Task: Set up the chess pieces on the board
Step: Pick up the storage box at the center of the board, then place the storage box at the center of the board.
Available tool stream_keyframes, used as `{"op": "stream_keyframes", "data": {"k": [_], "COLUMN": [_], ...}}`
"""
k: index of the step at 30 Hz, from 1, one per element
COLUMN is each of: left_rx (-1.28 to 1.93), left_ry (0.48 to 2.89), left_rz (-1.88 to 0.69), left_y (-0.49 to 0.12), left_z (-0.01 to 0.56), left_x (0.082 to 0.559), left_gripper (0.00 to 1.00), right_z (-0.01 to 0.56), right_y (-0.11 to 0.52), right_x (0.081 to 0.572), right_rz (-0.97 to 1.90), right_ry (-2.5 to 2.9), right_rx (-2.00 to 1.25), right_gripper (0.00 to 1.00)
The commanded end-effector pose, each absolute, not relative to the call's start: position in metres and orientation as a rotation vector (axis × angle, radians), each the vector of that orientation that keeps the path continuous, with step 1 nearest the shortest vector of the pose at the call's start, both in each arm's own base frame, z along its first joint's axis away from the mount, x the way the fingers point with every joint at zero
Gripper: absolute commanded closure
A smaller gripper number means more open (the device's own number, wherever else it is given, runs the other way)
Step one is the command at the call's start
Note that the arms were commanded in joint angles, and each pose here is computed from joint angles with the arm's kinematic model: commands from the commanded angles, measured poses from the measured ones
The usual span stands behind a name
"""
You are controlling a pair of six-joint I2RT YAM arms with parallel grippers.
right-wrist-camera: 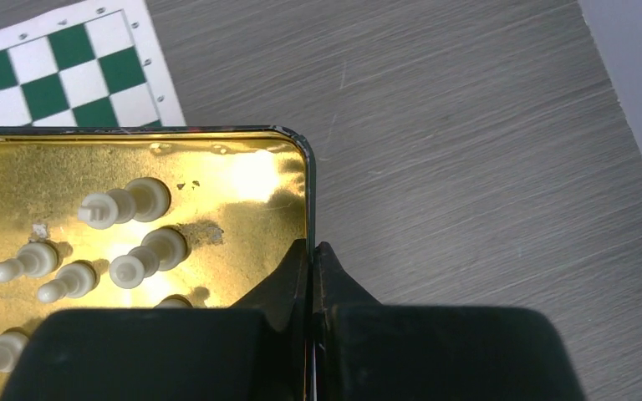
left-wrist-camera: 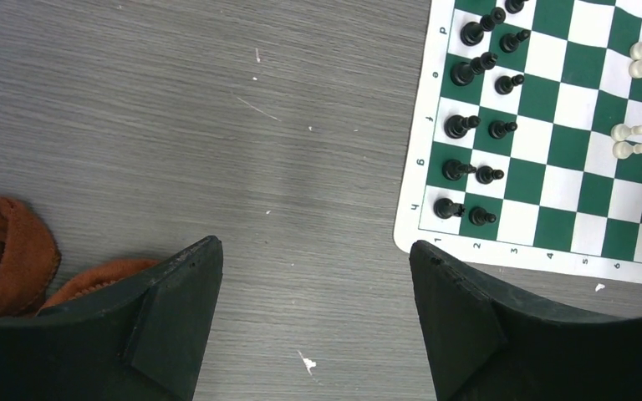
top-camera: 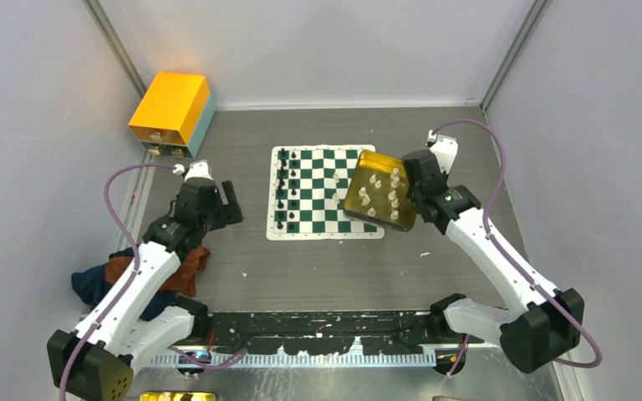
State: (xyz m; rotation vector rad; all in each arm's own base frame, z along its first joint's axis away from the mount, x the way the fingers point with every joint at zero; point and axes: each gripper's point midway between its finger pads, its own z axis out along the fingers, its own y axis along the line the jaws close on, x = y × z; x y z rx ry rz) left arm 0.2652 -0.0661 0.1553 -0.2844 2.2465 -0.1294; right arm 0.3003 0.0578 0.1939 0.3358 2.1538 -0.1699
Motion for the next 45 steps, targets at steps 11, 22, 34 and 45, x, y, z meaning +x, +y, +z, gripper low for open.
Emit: {"op": "stream_keyframes", "data": {"k": [11, 22, 34, 45], "left_rx": [-0.269, -0.220, -0.206, -0.204], "left_ry": [2.207, 2.244, 2.249, 2.246], "left_rz": [-0.195, -0.168, -0.169, -0.163], "left_y": [-0.083, -0.098, -0.113, -0.117], "left_z": [0.168, 0.151, 0.135, 0.128], "left_x": [0.279, 0.289, 0.296, 0.299], "left_gripper": [0.18, 0.18, 0.18, 0.18], "right_z": [0.193, 0.147, 0.122, 0.100], "right_y": [-0.009, -0.046, -0.098, -0.116], "right_x": [0.399, 0.439, 0.473, 0.483], "right_rz": [-0.164, -0.242, -0.353, -0.395], "right_ry": [2.134, 2.144, 2.124, 2.147], "right_rx": [0.536, 0.633, 0.692, 0.690], "right_gripper": [1.00, 1.00, 1.00, 1.00]}}
